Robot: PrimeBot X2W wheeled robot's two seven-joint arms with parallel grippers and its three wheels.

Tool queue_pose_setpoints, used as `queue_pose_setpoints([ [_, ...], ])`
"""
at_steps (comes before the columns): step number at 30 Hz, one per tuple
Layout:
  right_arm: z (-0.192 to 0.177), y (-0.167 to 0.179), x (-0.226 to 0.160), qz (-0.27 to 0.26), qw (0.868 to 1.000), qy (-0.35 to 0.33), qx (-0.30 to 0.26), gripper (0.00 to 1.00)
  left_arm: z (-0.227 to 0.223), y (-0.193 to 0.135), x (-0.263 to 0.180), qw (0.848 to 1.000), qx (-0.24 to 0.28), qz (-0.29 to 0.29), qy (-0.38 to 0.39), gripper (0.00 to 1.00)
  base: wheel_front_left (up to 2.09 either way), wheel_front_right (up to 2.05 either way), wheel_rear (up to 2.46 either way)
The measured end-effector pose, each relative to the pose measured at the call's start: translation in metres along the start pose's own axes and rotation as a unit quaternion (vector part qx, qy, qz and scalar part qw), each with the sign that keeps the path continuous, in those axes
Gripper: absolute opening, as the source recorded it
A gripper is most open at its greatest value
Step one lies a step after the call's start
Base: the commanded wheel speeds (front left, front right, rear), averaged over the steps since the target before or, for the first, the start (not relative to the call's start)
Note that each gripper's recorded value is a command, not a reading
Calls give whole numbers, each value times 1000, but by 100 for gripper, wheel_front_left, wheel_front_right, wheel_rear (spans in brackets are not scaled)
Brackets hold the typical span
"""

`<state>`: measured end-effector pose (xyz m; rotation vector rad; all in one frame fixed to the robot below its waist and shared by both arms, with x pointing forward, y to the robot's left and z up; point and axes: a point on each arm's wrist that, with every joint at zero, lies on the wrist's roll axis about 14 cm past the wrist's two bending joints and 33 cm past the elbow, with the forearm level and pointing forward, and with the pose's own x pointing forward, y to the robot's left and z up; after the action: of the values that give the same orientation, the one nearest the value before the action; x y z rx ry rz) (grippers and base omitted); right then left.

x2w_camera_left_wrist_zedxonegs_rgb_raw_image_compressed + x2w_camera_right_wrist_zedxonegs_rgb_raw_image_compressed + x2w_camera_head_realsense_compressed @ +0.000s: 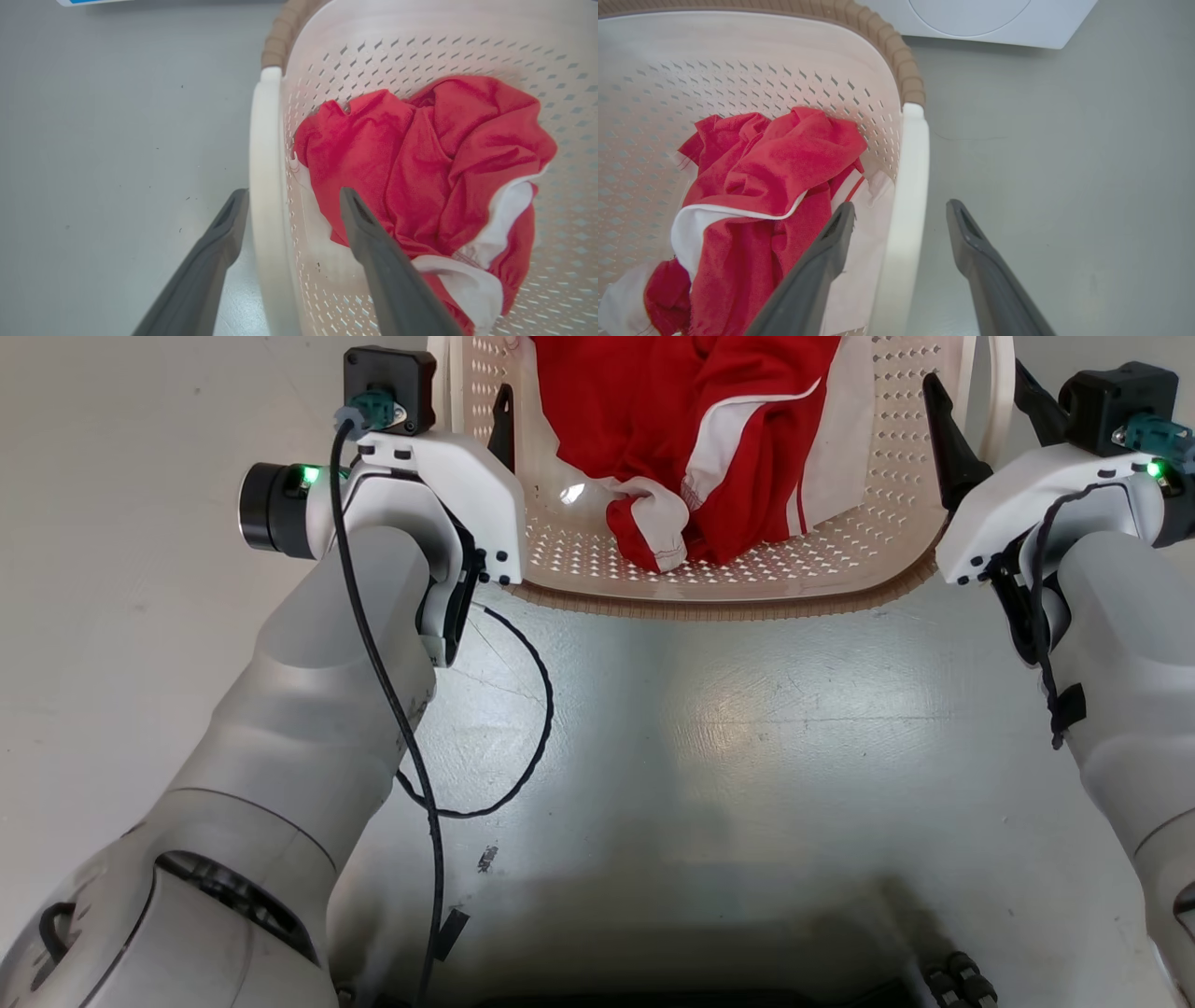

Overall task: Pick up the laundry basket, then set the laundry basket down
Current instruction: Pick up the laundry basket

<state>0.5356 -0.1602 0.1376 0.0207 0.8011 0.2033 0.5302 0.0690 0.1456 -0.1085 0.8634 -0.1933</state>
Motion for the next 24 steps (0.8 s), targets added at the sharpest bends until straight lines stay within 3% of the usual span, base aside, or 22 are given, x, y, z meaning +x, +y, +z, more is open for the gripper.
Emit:
queue_pose_setpoints([
  [24, -10, 9, 6, 3, 999, 45, 20, 100, -7, -1, 7, 999, 27, 4, 30, 100, 0, 0, 0],
])
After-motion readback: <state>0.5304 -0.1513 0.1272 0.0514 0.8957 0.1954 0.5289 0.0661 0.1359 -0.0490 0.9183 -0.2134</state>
